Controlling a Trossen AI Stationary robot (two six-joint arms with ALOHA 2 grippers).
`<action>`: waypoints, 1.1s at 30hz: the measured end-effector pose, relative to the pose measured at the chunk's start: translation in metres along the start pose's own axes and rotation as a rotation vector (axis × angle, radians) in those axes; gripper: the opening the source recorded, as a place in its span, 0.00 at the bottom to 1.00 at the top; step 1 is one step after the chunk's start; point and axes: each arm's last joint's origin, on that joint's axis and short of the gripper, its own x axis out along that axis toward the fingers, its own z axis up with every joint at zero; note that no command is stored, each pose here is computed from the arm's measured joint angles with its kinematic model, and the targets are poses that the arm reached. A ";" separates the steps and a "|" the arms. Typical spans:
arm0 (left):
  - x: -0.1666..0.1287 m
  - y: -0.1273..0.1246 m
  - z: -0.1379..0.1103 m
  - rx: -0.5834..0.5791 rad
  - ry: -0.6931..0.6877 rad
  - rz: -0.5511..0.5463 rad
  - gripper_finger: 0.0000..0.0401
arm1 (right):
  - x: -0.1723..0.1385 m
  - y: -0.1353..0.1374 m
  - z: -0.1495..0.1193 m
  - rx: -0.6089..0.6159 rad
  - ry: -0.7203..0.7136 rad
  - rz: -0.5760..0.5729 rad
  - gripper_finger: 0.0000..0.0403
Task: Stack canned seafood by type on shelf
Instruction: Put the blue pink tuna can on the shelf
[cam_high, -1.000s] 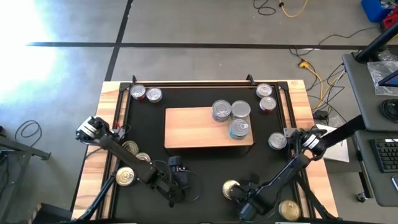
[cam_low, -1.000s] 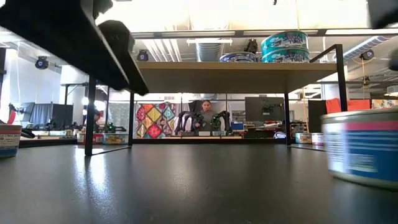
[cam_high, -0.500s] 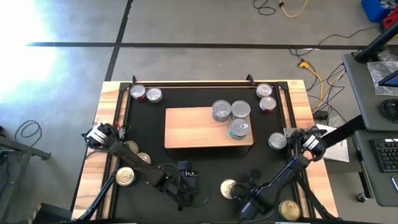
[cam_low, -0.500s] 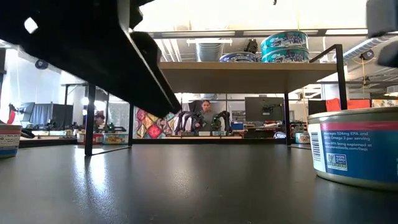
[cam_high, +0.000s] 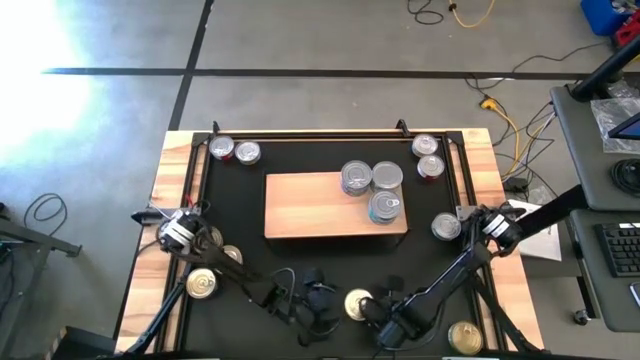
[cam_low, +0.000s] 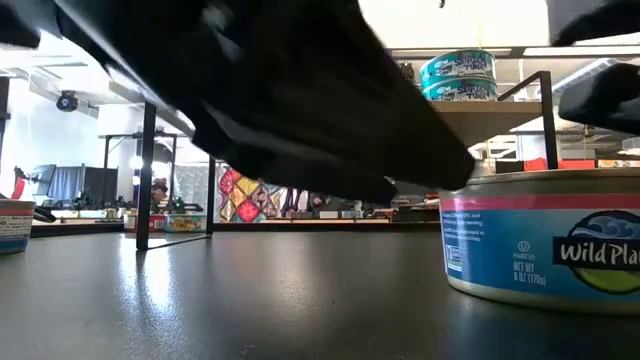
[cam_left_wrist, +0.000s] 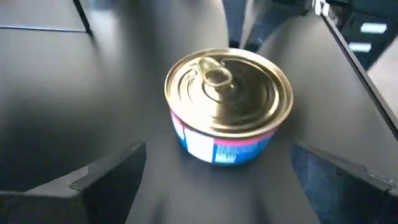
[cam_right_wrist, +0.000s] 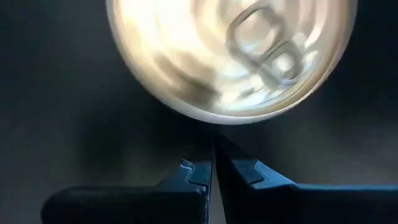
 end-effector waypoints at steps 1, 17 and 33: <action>0.004 -0.001 -0.004 -0.001 -0.027 0.003 0.95 | 0.000 0.000 0.000 -0.011 0.003 0.004 0.03; 0.054 -0.016 -0.016 0.107 -0.157 0.068 0.95 | 0.006 -0.020 0.021 -0.029 0.028 0.008 0.03; 0.082 -0.026 -0.002 0.124 -0.215 0.061 0.95 | 0.008 -0.031 0.023 -0.117 0.110 0.023 0.03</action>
